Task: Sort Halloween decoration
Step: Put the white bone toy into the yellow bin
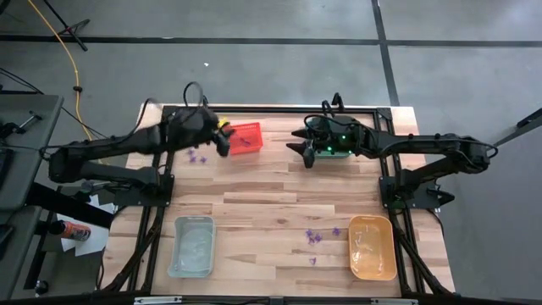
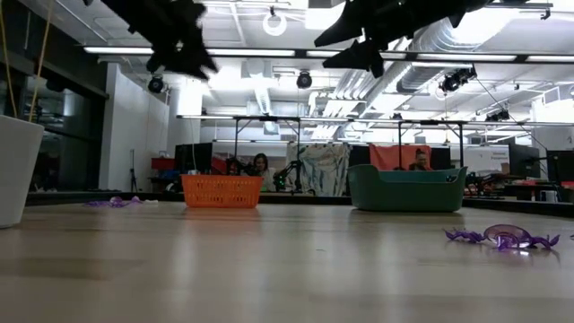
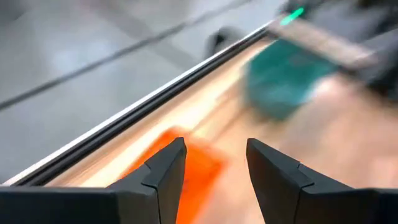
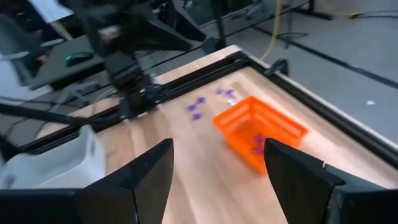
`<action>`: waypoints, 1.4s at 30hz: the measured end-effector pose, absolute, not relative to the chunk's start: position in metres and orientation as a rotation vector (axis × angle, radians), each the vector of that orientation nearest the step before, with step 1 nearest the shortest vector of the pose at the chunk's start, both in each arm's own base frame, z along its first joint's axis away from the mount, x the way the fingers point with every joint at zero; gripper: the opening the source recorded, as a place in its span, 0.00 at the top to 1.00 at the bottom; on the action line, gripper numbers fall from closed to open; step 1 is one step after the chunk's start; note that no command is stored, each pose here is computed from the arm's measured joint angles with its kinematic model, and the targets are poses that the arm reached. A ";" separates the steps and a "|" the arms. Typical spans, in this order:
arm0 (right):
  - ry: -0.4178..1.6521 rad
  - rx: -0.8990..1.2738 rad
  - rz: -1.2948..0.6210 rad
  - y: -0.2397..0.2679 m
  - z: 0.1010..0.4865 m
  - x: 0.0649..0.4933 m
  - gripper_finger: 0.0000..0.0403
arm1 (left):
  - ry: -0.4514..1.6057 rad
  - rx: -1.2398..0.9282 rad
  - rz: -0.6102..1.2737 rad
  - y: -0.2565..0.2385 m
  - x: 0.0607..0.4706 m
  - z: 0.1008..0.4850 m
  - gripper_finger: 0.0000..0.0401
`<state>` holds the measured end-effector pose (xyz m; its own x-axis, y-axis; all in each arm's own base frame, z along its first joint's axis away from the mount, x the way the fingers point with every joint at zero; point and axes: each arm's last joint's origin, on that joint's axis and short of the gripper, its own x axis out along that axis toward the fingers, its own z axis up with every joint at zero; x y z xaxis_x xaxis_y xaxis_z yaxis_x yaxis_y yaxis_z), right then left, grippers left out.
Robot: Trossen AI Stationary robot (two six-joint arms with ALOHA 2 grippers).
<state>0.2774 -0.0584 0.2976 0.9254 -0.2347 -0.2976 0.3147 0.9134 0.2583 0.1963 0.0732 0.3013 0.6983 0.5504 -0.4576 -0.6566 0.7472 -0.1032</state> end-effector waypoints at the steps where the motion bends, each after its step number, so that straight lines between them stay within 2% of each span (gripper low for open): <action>1: 0.261 0.305 -0.302 -0.059 0.298 0.277 0.39 | 0.481 -0.280 0.735 0.083 0.195 0.304 0.60; 3: 0.256 0.303 -0.319 -0.059 0.298 0.277 0.39 | 0.594 -0.318 0.810 0.105 0.193 0.306 0.60; 6: 0.255 0.303 -0.318 -0.059 0.298 0.277 0.39 | 0.854 -0.380 0.857 0.140 0.186 0.285 0.60; 11: 0.249 0.350 -0.324 -0.059 0.298 0.277 0.39 | 1.188 -0.506 0.792 0.183 0.169 0.241 0.60; 16: 0.245 0.379 -0.328 -0.059 0.298 0.277 0.39 | 1.389 -0.487 0.689 0.202 0.165 0.210 0.60; 24: 0.244 0.380 -0.329 -0.059 0.298 0.277 0.39 | 1.526 -0.219 0.409 0.216 0.176 0.182 0.60; 31: 0.238 0.421 -0.334 -0.059 0.298 0.277 0.39 | 1.602 -0.130 0.267 0.221 0.181 0.161 0.60; 36: 0.237 0.435 -0.336 -0.059 0.298 0.277 0.39 | 1.631 -0.102 0.268 0.226 0.184 0.148 0.60; 42: 0.235 0.466 -0.340 -0.059 0.298 0.277 0.39 | 1.574 -0.091 0.276 0.231 0.186 0.150 0.60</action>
